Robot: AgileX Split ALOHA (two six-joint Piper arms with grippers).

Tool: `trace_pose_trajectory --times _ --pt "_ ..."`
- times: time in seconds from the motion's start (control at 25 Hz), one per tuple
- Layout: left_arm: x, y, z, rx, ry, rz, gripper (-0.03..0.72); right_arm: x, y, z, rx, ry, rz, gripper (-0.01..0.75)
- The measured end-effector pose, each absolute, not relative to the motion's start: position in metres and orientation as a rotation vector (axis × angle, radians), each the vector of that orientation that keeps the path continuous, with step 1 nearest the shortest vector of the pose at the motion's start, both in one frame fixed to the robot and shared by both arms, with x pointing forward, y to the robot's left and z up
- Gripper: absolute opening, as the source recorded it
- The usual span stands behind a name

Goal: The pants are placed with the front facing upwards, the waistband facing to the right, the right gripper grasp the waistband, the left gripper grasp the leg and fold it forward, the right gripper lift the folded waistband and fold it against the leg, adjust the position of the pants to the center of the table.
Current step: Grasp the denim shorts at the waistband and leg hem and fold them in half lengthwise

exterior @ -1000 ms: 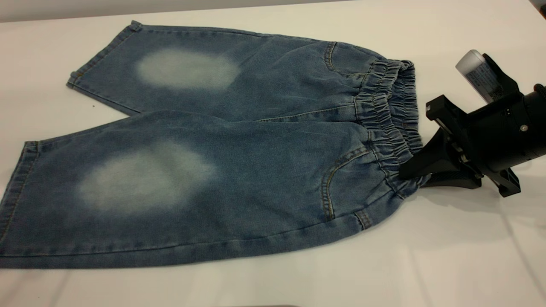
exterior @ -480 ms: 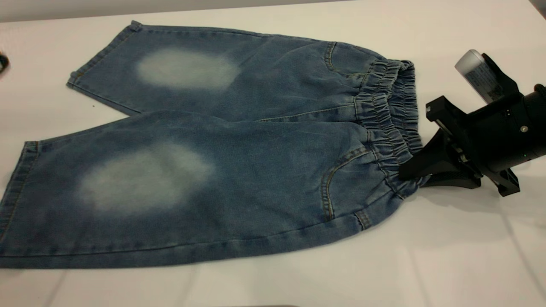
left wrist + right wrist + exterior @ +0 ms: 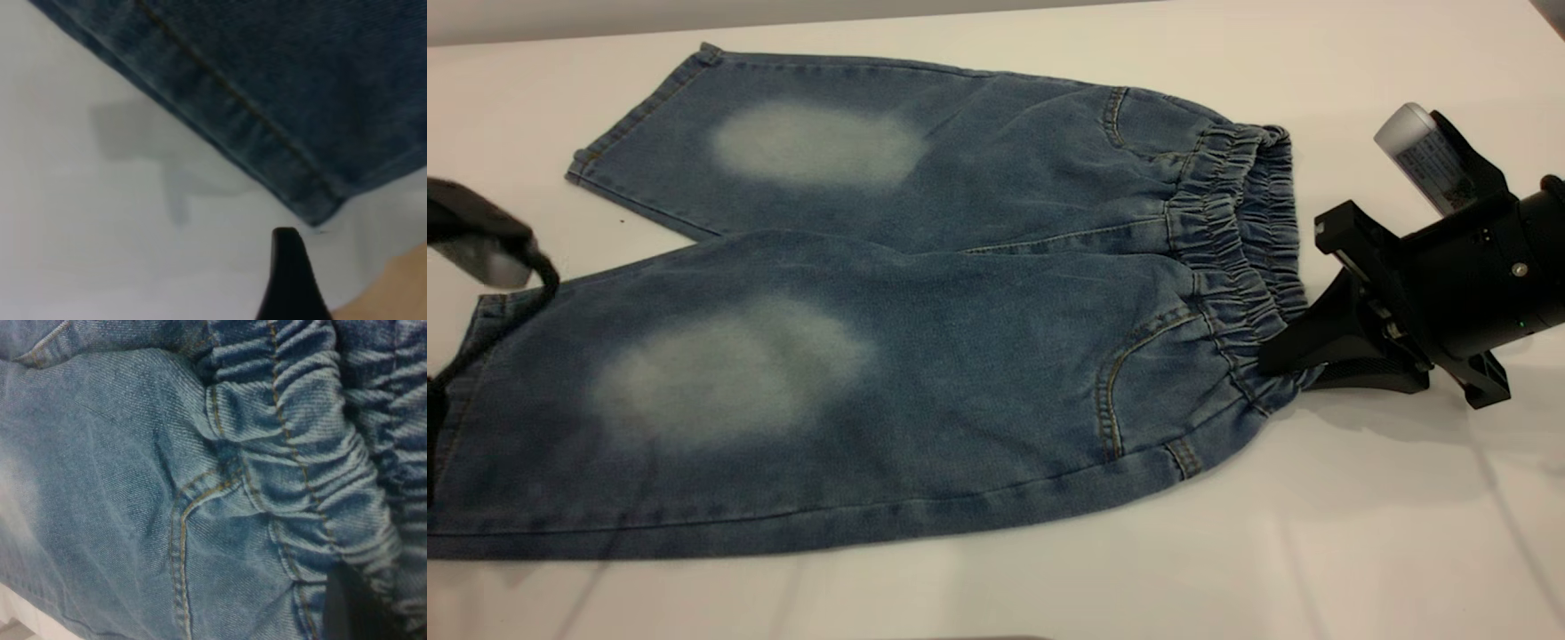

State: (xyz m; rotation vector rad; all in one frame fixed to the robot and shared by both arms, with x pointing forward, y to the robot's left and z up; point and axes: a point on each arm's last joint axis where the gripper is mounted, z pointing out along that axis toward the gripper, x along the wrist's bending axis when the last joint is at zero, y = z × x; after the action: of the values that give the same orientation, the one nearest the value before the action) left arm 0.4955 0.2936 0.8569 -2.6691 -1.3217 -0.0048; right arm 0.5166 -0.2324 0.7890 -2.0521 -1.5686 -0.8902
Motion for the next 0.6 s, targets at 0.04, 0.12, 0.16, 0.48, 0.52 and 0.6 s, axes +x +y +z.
trace_pose_trajectory --times 0.04,0.12,0.16,0.48,0.52,0.6 --pt "0.496 0.294 0.855 -2.681 -1.292 -0.012 0.442 0.517 -0.232 0.789 -2.052 -1.569 -0.89 0.04" --pt "0.498 0.294 0.85 -2.708 -1.244 -0.014 0.442 0.517 -0.232 0.789 -2.052 -1.569 -0.89 0.04" --pt "0.499 0.294 0.848 -2.723 -1.22 -0.016 0.442 0.517 -0.232 0.789 -2.052 -1.569 -0.89 0.041" --pt "0.501 0.292 0.843 -2.842 -0.955 -0.009 0.442 0.517 -0.232 0.789 -2.051 -1.571 -0.891 0.041" --pt "0.5 0.292 0.841 -2.852 -0.914 0.015 0.442 0.517 -0.232 0.789 -2.051 -1.571 -0.891 0.041" --pt "0.497 0.291 0.839 -2.874 -0.859 0.058 0.442 0.517 -0.232 0.789 -2.051 -1.571 -0.891 0.043"
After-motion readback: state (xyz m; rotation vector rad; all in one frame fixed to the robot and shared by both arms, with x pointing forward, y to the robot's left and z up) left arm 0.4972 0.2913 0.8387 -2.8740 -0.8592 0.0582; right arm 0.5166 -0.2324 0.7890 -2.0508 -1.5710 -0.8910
